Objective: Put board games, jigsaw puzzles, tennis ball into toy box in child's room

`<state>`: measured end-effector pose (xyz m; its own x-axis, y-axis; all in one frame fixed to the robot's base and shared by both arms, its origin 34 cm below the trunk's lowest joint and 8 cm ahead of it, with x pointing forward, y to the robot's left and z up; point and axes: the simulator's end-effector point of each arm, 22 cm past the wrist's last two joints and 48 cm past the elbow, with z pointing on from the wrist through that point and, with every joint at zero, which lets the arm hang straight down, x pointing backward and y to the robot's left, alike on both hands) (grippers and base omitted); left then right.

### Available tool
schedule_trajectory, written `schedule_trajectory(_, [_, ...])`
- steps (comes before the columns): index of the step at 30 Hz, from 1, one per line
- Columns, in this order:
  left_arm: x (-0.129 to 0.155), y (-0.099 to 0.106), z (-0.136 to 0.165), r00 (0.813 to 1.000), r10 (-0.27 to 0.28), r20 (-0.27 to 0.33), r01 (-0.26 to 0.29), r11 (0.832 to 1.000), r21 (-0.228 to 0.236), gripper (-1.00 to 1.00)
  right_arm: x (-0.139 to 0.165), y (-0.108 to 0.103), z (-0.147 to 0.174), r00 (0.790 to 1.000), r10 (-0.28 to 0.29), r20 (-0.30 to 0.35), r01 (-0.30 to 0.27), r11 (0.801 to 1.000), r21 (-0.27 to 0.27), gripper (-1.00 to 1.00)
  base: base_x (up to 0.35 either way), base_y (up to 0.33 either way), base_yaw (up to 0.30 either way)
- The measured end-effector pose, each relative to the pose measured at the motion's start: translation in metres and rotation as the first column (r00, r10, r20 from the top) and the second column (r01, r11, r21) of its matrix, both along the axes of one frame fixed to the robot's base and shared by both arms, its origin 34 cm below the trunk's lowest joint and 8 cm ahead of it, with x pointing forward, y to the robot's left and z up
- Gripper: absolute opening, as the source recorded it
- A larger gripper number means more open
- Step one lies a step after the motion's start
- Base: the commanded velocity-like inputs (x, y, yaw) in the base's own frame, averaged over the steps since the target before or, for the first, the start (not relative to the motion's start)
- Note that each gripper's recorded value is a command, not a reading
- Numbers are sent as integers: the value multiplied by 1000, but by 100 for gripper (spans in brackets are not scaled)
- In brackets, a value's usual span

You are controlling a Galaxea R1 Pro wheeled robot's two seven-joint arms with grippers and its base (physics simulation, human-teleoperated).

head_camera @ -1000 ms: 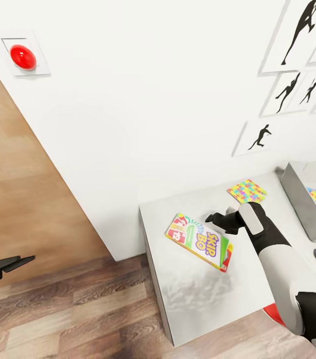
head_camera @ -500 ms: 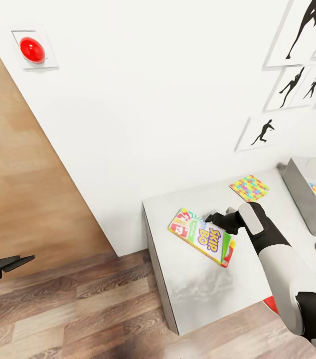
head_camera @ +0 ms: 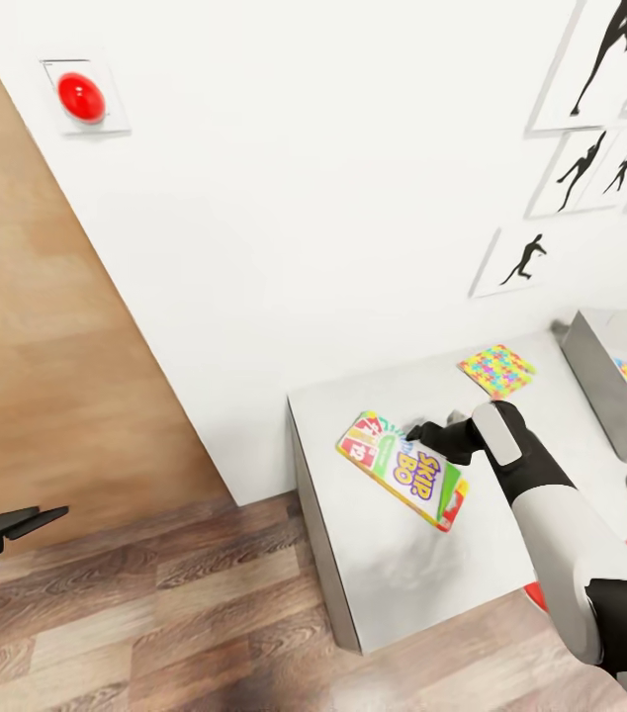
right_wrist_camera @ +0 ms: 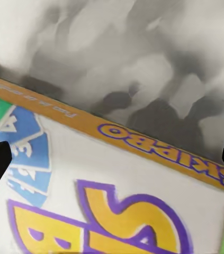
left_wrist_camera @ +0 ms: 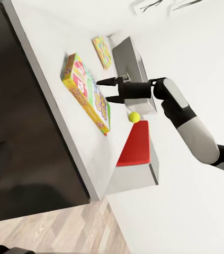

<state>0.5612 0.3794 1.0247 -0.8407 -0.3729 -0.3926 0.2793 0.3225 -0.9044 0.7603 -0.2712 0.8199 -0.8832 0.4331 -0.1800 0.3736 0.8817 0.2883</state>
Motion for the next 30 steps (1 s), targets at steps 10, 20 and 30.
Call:
schedule_trajectory(10, [0, 0, 0, 1000, 1, 0, -1, 1000, 0, 100, 0, 1, 0, 1000, 1, 1, -1, 1000, 1, 100, -71, 77, 0])
schedule_trajectory(20, [0, 0, 0, 1000, 1, 1, -1, 1000, 0, 100, 0, 3, 0, 1000, 2, 0, -2, 1000, 4, 100, -51, 150, 0])
schedule_trajectory(30, [0, 0, 0, 1000, 1, 1, -1, 1000, 0, 100, 0, 3, 0, 1000, 2, 1, -2, 1000, 4, 100, -60, 81, 0])
